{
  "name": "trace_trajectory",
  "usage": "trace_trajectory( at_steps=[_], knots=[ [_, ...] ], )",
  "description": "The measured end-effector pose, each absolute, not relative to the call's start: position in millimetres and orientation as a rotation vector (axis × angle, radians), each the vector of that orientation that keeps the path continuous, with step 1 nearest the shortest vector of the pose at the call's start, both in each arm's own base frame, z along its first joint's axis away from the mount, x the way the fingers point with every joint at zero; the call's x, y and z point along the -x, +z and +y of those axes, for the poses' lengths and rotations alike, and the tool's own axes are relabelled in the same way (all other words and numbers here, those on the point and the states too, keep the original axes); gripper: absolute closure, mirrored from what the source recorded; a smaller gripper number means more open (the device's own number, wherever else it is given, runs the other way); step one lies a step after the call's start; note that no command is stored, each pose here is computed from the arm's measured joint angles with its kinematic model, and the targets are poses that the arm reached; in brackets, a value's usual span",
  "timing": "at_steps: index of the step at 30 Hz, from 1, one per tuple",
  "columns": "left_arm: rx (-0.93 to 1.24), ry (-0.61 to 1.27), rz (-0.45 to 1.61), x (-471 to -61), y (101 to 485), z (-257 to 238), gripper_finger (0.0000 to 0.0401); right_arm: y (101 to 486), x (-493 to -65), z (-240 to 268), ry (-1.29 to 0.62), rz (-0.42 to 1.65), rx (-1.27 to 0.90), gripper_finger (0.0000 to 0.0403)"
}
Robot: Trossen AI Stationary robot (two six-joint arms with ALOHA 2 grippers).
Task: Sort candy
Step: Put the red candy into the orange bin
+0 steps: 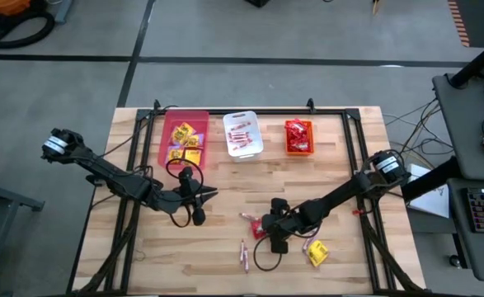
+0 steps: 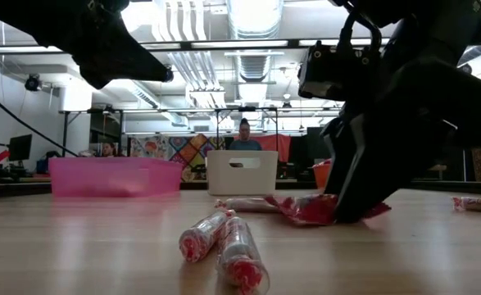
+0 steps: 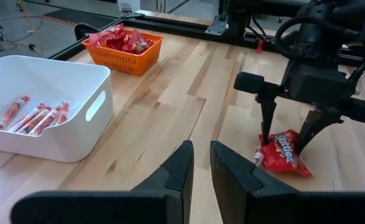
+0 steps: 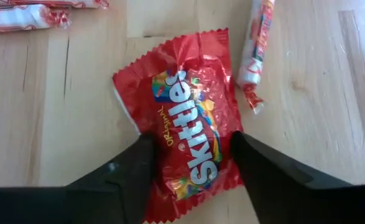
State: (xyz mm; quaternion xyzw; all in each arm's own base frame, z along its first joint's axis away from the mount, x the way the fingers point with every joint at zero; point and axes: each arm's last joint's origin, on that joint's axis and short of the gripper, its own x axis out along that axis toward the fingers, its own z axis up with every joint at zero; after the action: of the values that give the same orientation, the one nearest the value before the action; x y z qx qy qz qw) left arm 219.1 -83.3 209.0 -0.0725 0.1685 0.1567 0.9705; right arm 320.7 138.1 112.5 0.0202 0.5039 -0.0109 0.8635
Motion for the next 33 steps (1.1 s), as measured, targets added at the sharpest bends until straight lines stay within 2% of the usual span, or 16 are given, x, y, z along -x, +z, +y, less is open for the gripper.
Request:
trace_trajectory(
  at_steps=[8,16,27,33],
  knots=[
    [0.146,0.316,0.34,-219,209,-83,0.0362,114,-320,138,-0.02,1.053,-0.036,0.0253],
    [0.146,0.316,0.341,-219,209,-83,0.0362,128,-316,137,0.01,1.045,-0.052,0.0281],
    [0.145,0.275,0.37,-218,207,-85,0.0362,181,-298,125,0.001,1.008,-0.148,0.0313],
    [0.159,0.217,0.388,-218,207,-87,0.0362,219,-284,96,-0.135,0.94,-0.229,0.0333]
  ],
)
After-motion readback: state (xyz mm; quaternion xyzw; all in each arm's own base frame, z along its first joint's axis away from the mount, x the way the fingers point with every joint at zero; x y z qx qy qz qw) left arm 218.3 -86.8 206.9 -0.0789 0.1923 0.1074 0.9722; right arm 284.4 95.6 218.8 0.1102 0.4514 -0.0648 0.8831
